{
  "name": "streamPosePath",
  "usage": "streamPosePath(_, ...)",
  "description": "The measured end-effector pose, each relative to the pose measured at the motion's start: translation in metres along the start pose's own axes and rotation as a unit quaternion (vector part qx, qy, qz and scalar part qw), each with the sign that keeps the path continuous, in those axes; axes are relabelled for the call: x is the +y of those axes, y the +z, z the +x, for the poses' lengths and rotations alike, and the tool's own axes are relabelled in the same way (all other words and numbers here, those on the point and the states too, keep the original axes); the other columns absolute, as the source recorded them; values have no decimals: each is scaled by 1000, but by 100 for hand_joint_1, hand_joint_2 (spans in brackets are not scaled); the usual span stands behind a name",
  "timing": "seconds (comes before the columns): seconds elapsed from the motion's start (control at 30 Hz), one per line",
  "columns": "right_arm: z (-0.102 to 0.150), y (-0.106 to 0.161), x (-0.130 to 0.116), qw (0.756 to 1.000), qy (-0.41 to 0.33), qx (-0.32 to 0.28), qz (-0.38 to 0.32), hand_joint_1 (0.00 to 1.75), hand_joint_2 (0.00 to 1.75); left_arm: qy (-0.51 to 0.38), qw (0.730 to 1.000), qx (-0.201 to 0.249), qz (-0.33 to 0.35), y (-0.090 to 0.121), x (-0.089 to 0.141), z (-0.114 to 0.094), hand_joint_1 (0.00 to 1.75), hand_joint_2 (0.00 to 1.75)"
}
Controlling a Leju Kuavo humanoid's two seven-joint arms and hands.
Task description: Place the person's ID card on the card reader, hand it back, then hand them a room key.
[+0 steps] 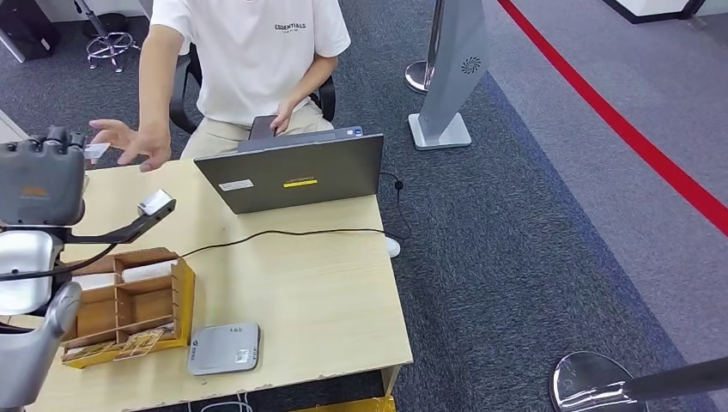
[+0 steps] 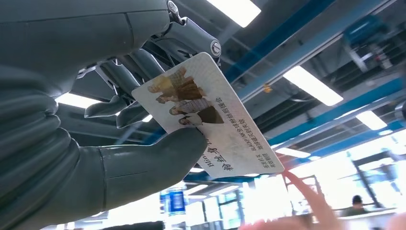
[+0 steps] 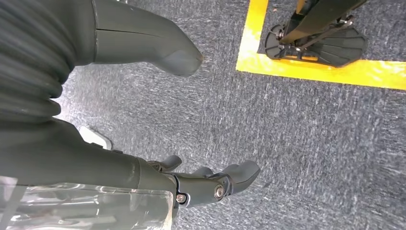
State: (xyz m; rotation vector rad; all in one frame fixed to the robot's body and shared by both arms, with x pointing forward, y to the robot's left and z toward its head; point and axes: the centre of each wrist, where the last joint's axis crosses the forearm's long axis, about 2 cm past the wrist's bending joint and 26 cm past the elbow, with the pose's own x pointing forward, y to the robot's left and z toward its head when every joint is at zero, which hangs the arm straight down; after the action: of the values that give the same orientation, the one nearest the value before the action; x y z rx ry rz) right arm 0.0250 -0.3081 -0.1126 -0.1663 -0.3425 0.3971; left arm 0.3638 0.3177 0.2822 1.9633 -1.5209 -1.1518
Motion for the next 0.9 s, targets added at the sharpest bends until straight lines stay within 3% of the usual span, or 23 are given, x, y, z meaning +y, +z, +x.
streamPosePath(0.17,-1,1,2,1000,0,6,4,0,175,-58,997,43,-29,3,-26,-37,175,175)
streamPosePath(0.33,-2,1,2,1000,-1,8,6,0,175,-86,994,50,-55,8,-40,-55,175,175)
streamPosePath(0.47,-2,1,3,1000,-1,8,6,0,175,-93,992,49,-69,10,-45,-59,0,175)
streamPosePath(0.9,-2,1,3,1000,-2,8,6,0,175,-81,993,38,-83,8,-46,-58,0,175)
